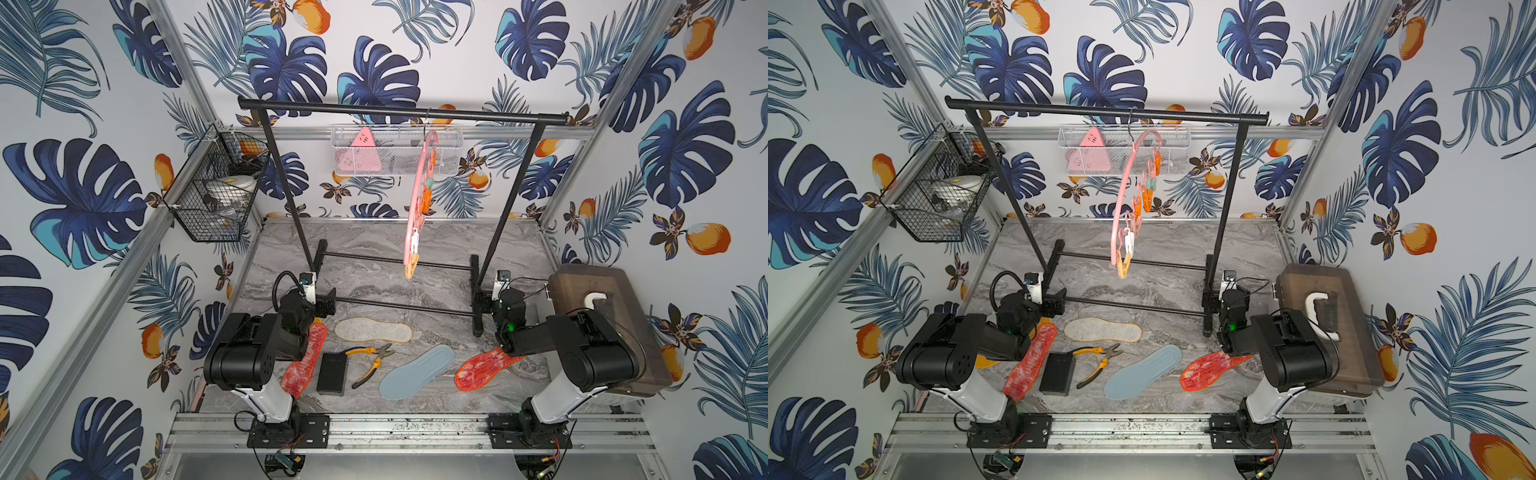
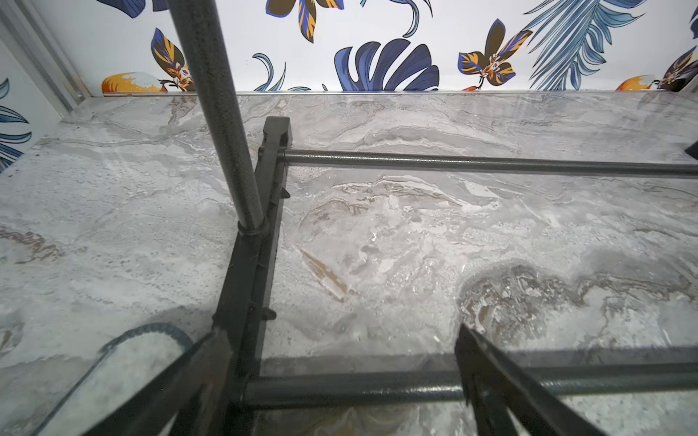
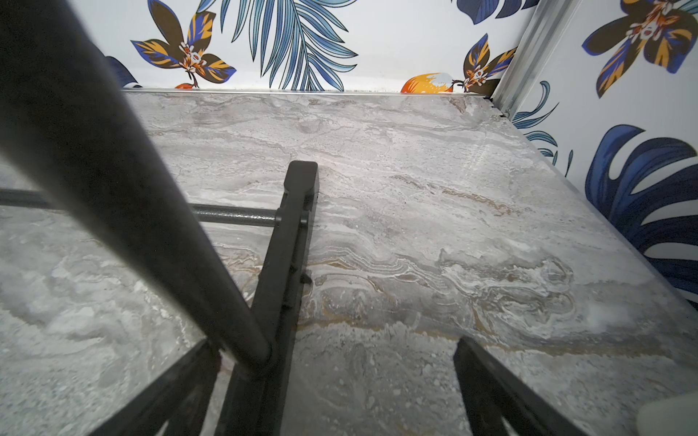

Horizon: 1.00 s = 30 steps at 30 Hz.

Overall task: Take the shoe insoles off the hanger
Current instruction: Reset both arms

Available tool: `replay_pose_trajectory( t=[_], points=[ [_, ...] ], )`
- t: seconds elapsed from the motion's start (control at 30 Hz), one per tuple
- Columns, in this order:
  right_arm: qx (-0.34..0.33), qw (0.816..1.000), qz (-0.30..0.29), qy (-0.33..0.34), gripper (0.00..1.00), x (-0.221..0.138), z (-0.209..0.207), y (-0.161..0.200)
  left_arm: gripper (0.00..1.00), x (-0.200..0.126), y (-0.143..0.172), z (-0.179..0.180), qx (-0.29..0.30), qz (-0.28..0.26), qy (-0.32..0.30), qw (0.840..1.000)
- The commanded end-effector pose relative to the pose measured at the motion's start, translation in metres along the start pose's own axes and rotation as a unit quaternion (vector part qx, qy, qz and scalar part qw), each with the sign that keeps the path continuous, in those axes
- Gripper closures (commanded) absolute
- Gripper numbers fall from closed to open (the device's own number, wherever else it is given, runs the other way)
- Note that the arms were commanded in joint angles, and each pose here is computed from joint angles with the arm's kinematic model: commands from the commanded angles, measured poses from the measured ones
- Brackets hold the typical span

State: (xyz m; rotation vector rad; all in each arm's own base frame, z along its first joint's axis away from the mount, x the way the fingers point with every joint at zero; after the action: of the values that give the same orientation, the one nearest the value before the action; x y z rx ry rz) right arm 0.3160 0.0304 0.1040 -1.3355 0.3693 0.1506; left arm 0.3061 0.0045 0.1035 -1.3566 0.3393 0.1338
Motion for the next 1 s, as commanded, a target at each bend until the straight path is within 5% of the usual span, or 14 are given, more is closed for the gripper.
replay_pose_trajectory(
  t=[0.0, 0.97],
  points=[
    [0.005, 1.0, -0.004, 0.011, 0.0, 0.0014, -0.0015, -0.0022, 0.01, -0.0013, -0.0027, 0.0027, -0.005, -0.007, -0.017, 1.0],
    [0.006, 1.0, -0.001, 0.01, 0.0, 0.0023, -0.001, -0.0025, 0.01, 0.005, -0.0057, -0.0024, 0.009, 0.003, -0.007, 1.0]
  ],
)
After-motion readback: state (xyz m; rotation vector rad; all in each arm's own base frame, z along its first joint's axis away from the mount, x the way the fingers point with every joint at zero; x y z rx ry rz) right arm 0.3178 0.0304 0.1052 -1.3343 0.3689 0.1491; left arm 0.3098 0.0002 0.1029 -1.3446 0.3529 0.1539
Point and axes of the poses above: each gripper's point midway between its finger pads, its own x axis out along the fingers, its own z axis along the line the jaws close on, y = z × x, the point moved 9 cm from there along -x, back along the fingers, and after that the axes turned 15 degrees about x, right-handed, at the moved point
